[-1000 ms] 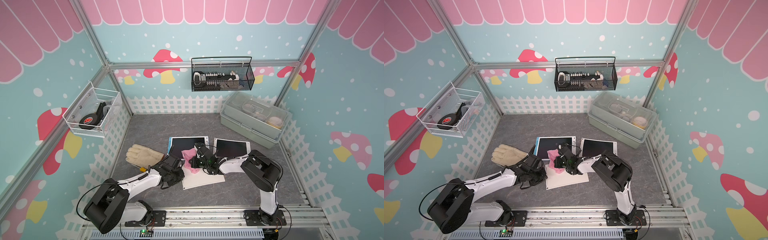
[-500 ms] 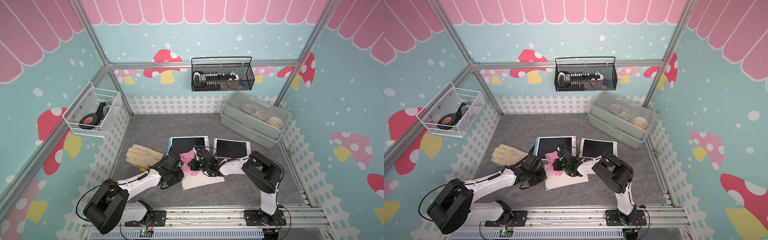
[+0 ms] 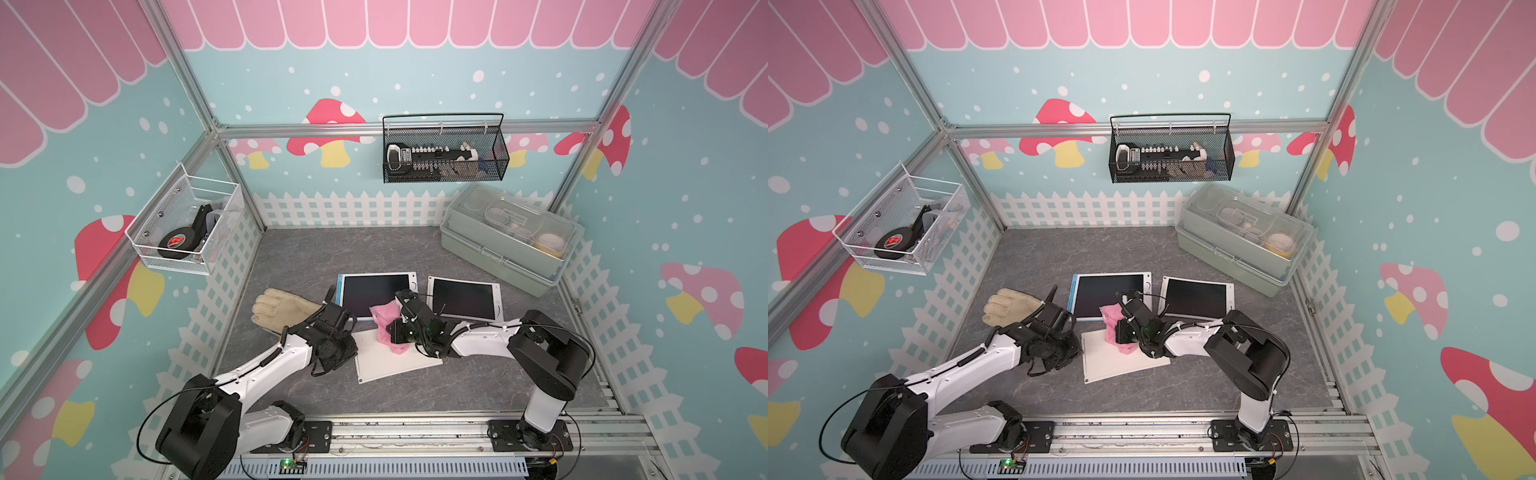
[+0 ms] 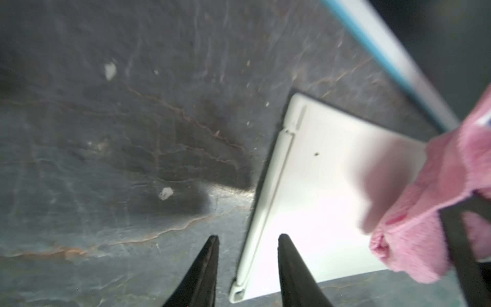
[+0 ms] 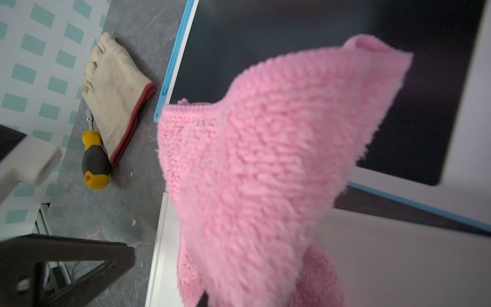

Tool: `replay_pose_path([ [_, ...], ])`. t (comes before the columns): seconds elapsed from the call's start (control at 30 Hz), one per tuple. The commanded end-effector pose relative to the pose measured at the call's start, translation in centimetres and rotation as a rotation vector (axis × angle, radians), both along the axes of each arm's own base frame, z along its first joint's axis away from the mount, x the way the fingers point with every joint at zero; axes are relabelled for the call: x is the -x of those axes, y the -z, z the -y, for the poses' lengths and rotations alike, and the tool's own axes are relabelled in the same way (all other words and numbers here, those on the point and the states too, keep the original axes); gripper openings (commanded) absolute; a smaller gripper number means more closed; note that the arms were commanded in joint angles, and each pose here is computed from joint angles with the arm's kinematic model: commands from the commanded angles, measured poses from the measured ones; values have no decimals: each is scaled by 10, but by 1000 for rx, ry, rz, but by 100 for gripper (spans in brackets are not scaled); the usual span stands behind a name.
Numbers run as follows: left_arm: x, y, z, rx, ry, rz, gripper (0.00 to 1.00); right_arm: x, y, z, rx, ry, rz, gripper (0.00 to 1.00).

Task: Wipe the drawing tablet
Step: Wipe the dirt from the drawing tablet.

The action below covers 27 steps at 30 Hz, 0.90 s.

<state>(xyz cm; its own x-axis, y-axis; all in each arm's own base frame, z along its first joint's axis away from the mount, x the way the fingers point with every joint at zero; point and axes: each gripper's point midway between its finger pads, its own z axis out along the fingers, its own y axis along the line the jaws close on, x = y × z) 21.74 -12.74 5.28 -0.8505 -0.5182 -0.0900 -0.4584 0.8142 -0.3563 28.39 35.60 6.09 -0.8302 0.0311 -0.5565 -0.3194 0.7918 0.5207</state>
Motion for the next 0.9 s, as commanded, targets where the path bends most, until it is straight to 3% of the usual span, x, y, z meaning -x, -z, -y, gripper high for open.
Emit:
replay_pose_path([
  [0.0, -13, -16, -8, 9, -13, 7, 37, -7, -19, 5, -7, 23, 57, 0],
  [0.23, -22, -8, 17, 145, 5, -15, 31, -6, -15, 9, 63, 51, 37, 0],
  [0.33, -20, -3, 26, 140, 33, -30, 29, -4, 2, 20, 125, 78, -7, 0],
  [0.57, 8, 14, 25, 61, 50, -86, 18, -1, 5, 16, 107, 71, -17, 0],
  [0.87, 41, 32, 7, 47, -6, -95, 39, -9, -8, -17, 67, -10, -13, 0],
])
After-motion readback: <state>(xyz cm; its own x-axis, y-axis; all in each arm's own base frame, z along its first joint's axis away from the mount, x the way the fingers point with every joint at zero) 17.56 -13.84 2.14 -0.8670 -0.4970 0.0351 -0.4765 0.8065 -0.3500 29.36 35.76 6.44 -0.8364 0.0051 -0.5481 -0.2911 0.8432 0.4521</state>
